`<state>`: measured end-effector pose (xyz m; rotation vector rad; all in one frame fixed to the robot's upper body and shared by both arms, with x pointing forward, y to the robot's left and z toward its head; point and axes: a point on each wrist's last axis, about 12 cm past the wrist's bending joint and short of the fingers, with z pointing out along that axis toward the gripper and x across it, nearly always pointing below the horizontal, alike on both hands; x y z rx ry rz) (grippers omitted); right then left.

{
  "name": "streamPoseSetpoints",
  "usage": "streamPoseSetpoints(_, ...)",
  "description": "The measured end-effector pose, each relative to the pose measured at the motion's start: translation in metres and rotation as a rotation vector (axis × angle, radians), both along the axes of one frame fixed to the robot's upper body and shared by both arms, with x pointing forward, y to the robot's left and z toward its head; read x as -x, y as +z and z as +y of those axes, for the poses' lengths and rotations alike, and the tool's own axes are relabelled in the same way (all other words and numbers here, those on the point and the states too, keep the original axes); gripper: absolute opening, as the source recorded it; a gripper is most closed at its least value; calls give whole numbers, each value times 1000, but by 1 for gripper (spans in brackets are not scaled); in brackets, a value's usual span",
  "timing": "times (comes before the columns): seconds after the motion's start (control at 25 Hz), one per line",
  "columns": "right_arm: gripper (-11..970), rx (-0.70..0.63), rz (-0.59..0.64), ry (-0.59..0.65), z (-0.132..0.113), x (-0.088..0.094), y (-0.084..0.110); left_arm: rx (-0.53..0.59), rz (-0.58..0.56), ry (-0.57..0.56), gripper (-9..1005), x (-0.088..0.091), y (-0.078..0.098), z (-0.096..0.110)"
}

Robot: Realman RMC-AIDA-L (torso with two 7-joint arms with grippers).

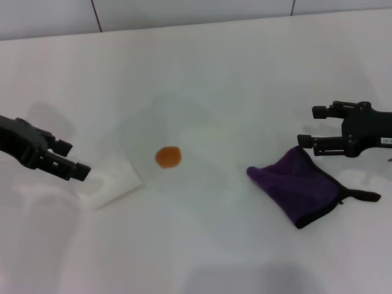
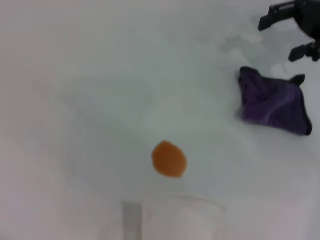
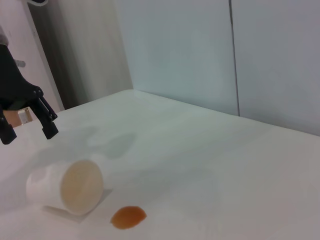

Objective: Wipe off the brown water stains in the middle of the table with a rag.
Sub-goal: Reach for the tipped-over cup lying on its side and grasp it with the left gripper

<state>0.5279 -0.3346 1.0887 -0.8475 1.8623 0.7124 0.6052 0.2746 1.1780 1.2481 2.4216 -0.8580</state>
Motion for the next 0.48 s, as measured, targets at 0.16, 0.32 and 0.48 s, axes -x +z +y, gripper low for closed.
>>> streamPoseSetpoints(0.16, 828, -4, 1, 0, 2, 0, -1, -34, 2, -23, 856, -3, 2, -3)
streamPoseSetpoints(0.32, 827, -6, 1, -4, 4, 0, -2, -74, 14, -64, 854, -5, 0, -11)
streamPoseSetpoints(0.48, 827, -6, 1, -7, 4, 0, -3, -110, 22, -89, 853, -7, -3, -15)
